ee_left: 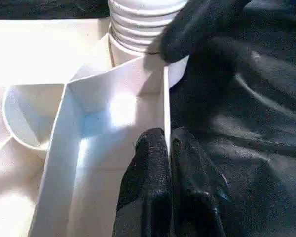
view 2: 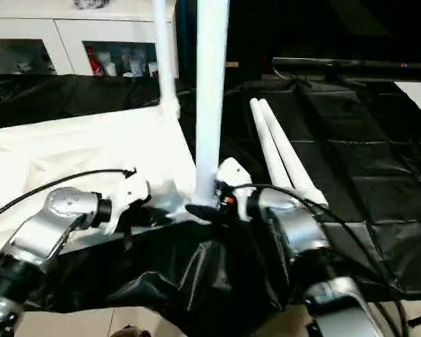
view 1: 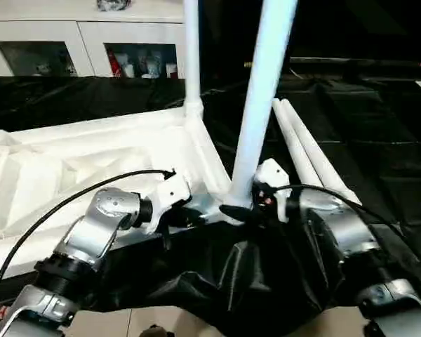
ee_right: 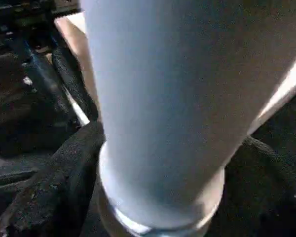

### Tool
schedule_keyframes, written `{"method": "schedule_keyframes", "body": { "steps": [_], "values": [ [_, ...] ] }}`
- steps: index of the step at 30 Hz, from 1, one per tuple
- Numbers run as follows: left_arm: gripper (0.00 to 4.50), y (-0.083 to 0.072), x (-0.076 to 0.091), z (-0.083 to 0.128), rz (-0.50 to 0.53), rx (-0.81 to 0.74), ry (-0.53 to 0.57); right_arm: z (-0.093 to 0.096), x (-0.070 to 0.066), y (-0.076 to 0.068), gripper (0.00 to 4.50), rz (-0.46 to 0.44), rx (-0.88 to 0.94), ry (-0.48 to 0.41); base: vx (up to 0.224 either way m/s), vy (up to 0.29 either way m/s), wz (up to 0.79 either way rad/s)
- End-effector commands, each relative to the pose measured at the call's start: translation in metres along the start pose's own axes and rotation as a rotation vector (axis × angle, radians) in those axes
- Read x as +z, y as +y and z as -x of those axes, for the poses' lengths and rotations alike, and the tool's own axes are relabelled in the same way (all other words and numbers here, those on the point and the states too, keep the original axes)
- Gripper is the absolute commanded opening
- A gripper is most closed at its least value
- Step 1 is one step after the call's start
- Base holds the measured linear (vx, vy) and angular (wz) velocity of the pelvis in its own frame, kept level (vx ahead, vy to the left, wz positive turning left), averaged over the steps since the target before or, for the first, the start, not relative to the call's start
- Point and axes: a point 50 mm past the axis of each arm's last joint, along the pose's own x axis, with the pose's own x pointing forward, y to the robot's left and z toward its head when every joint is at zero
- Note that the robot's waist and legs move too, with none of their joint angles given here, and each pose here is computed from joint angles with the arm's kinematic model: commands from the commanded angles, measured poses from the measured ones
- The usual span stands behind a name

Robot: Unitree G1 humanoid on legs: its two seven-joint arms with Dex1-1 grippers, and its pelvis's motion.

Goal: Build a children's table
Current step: Rotate leg to tighten

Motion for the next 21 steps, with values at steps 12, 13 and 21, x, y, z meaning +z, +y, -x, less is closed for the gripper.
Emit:
{"method": "schedule_keyframes", "body": {
  "steps": [12, 13, 21],
  "values": [
    [0.0, -0.007, 0.009, 0.0, -0.046, -0.066, -0.024, 0.001, 0.0, 0.004, 3.14, 0.004, 0.022, 0.011, 0.0, 0.0, 0.0],
    [0.0, -0.007, 0.009, 0.0, -0.044, -0.061, -0.025, 0.0, 0.0, 0.004, 3.14, -0.002, 0.02, 0.008, 0.0, 0.0, 0.0],
    [0.0, 0.015, 0.02, -0.009, 0.027, 0.138, -0.076, -0.021, -0.006, 0.002, 2.72, -0.129, -0.169, -0.045, 0.0, 0.0, 0.0]
  ]
}}
